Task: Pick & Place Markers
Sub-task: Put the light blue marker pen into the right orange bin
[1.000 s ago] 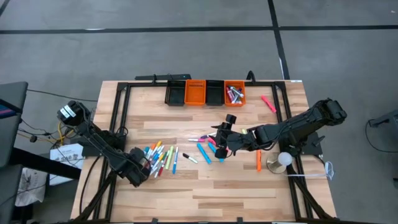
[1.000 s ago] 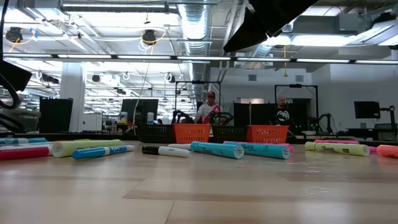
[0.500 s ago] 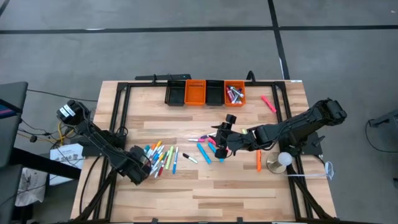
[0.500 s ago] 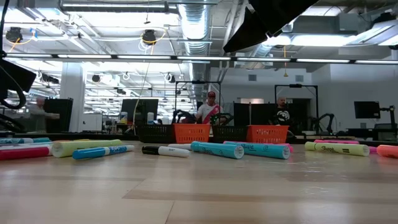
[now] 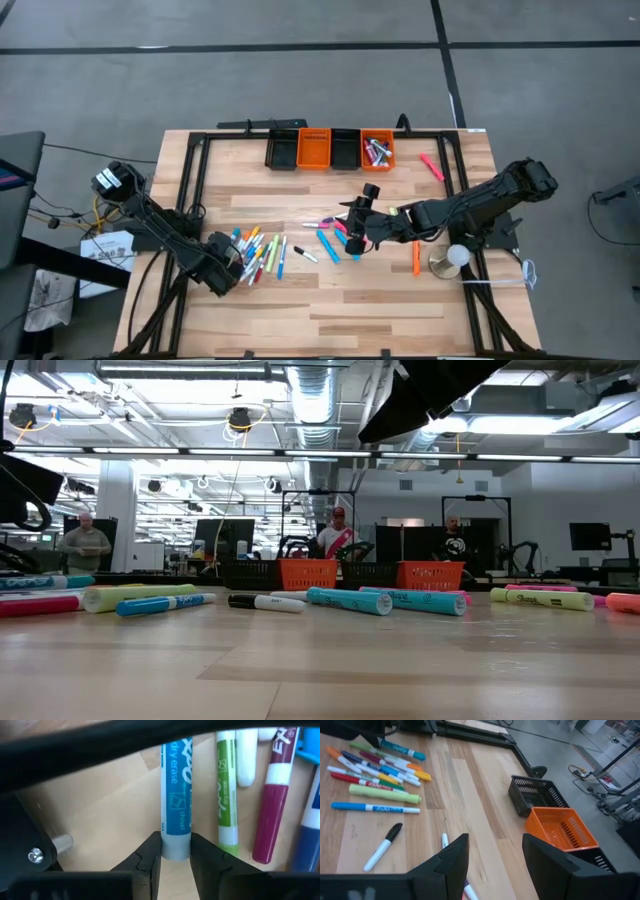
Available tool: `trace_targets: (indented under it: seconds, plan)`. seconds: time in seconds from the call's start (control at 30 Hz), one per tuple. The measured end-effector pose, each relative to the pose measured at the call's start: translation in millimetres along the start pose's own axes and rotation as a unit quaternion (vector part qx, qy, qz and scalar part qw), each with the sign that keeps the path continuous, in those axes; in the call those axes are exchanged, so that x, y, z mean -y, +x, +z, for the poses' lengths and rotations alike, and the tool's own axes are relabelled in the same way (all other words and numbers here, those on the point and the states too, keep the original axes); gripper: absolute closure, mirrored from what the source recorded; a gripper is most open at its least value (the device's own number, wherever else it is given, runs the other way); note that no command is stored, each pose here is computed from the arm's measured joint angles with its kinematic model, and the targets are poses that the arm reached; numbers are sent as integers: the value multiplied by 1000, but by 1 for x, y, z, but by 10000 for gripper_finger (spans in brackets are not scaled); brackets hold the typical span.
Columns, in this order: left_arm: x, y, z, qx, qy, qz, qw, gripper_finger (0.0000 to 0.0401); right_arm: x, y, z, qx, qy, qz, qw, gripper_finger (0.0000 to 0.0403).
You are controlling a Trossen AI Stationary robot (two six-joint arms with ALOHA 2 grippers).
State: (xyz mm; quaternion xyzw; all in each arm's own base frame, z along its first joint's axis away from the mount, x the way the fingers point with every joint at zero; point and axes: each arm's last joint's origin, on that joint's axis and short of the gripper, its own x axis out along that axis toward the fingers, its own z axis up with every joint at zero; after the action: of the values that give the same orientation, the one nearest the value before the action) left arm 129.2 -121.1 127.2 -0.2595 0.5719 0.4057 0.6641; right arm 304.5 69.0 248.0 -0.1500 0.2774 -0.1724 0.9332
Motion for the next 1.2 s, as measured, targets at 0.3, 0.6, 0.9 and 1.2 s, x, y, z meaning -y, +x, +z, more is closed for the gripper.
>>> trace_targets:
  seconds: [0.3,0.6,0.9,1.2]
  plan:
    - [-8,-17,7,19,2,-59,998,317,0,0,4,18,9,-1,1000,229]
    - [-13,-41,18,113,28,-171,978,317,-1,0,9,42,11,31,999,233]
    - [-6,-69,28,253,79,-293,918,317,-2,-1,26,135,13,150,979,235]
    - [11,-102,34,397,171,-357,828,316,-2,36,24,170,28,144,975,234]
